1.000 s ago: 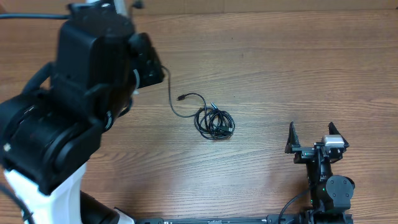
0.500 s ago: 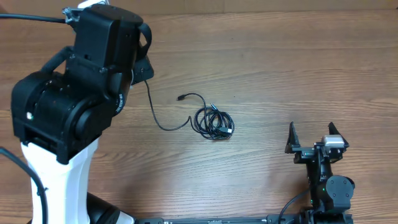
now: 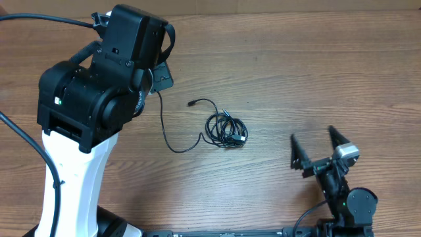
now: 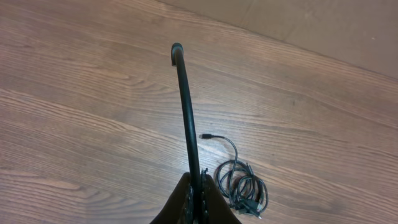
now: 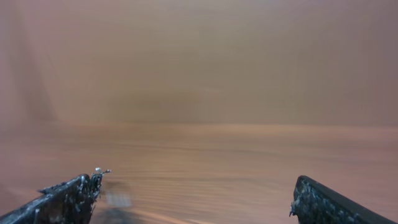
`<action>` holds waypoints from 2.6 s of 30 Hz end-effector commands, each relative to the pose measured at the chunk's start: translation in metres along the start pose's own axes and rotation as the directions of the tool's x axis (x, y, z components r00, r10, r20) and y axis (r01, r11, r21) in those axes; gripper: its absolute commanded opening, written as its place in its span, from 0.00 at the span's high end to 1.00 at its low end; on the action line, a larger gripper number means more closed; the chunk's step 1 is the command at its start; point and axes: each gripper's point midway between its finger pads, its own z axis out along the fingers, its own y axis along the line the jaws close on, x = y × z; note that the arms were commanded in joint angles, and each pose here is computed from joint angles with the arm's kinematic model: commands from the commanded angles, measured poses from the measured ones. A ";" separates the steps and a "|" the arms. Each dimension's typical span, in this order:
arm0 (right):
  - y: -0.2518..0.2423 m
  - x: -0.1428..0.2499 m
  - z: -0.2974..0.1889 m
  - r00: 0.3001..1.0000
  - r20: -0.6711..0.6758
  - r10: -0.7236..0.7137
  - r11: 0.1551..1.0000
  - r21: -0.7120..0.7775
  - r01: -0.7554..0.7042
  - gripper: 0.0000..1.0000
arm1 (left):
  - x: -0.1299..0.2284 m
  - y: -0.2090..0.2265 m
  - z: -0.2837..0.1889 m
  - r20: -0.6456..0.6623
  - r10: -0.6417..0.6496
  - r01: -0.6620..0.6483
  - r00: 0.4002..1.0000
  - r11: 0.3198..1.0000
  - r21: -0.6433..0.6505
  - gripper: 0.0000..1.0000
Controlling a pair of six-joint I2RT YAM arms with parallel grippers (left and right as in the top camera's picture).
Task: Untangle cables
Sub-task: 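Lift the cable strand with the left gripper up and to the left, then move the right gripper to the remaining cable coil and lower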
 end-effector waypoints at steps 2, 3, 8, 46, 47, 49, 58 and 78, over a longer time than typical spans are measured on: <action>0.061 -0.001 -0.011 0.961 -0.107 0.255 0.902 -0.331 -0.276 0.00 | 0.002 -0.001 0.002 -0.015 0.002 -0.002 1.000 1.000 0.005 0.96; 0.064 -0.007 -0.012 0.966 -0.083 0.246 0.899 -0.353 -0.259 0.00 | 0.003 -0.002 0.002 -0.018 0.002 -0.002 1.000 1.000 0.008 0.96; 0.083 -0.073 -0.027 0.980 0.148 0.134 0.897 -0.437 -0.057 0.00 | 0.003 -0.002 0.002 -0.020 0.001 -0.001 1.000 1.000 0.010 0.96; 0.121 -0.002 0.039 0.436 -0.892 0.122 0.660 -0.255 -0.707 0.00 | 0.001 -0.002 0.003 -0.016 -0.110 0.110 0.994 0.994 0.008 0.96; 0.128 0.006 0.038 0.447 -0.892 0.064 0.675 -0.291 -0.678 0.00 | 0.001 -0.002 0.003 -0.016 -0.119 0.119 0.993 0.993 0.007 0.96; 0.136 0.027 0.037 0.440 -0.897 -0.035 0.728 -0.325 -0.604 0.00 | 0.001 -0.002 0.003 -0.017 -0.148 0.148 0.989 0.989 0.007 0.96; 0.157 0.082 0.058 0.460 -0.810 -0.364 0.866 -0.476 -0.153 0.00 | -0.001 -0.017 0.002 -0.033 -0.199 0.201 0.979 0.976 0.081 0.96; 0.198 0.063 0.108 0.661 -0.636 -0.399 0.817 -0.574 -0.059 0.00 | -0.046 -0.018 -0.034 -0.328 -0.336 0.464 0.883 0.732 0.500 0.96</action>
